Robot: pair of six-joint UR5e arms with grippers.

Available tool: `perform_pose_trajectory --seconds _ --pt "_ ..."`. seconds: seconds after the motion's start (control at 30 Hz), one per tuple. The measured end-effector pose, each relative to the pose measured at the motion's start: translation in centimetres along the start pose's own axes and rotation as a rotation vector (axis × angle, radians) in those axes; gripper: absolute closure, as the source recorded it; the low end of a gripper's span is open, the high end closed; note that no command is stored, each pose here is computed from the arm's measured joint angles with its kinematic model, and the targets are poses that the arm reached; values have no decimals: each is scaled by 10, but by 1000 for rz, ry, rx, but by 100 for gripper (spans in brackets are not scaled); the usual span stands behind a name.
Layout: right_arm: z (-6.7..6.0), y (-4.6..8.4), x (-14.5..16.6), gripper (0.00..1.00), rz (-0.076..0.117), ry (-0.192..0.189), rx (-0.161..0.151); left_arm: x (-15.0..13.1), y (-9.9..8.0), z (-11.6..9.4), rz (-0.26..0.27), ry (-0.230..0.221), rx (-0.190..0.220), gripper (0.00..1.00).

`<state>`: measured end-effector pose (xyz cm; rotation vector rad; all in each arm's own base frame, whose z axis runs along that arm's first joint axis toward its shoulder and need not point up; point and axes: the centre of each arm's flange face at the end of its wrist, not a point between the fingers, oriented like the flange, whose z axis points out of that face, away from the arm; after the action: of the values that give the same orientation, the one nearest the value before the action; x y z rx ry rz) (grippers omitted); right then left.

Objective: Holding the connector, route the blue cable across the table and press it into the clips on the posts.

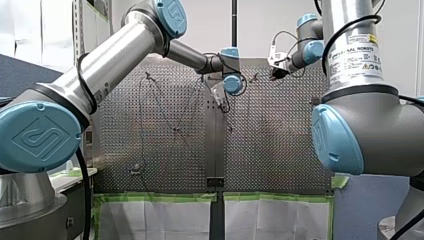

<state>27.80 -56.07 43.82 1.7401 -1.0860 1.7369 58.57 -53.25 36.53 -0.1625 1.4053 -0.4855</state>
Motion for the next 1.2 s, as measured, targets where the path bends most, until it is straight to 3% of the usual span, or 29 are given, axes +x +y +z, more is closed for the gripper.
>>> perform_pose_trajectory --seconds 0.1,0.17,0.2,0.27,0.3,0.37,0.4,0.43,0.47,0.9,1.2 --pt "0 2 0 100 1 0 1 0 -1 -2 4 9 0 100" --pt "0 4 0 100 1 0 1 1 -1 -3 5 13 0 87" --pt "0 4 0 100 1 0 1 1 -1 -3 6 15 0 87" --pt "0 5 0 100 0 0 2 2 -2 -4 8 20 0 67" --pt "0 5 0 100 0 -1 3 2 -2 -5 8 21 0 67" --pt "0 5 -1 100 0 -2 5 3 -4 -6 10 28 1 38" --pt "1 5 -1 100 0 -2 6 3 -4 -7 11 32 1 38" --pt "1 5 -1 100 -1 -2 7 4 -4 -8 13 38 0 25" --pt "1 5 -1 100 -1 -2 7 4 -5 -9 15 44 -1 0" --pt "1 4 -2 100 -1 -4 11 15 -17 -33 56 145 -3 0" --pt "1 4 -2 100 0 -6 13 12 -41 -62 81 204 15 0"
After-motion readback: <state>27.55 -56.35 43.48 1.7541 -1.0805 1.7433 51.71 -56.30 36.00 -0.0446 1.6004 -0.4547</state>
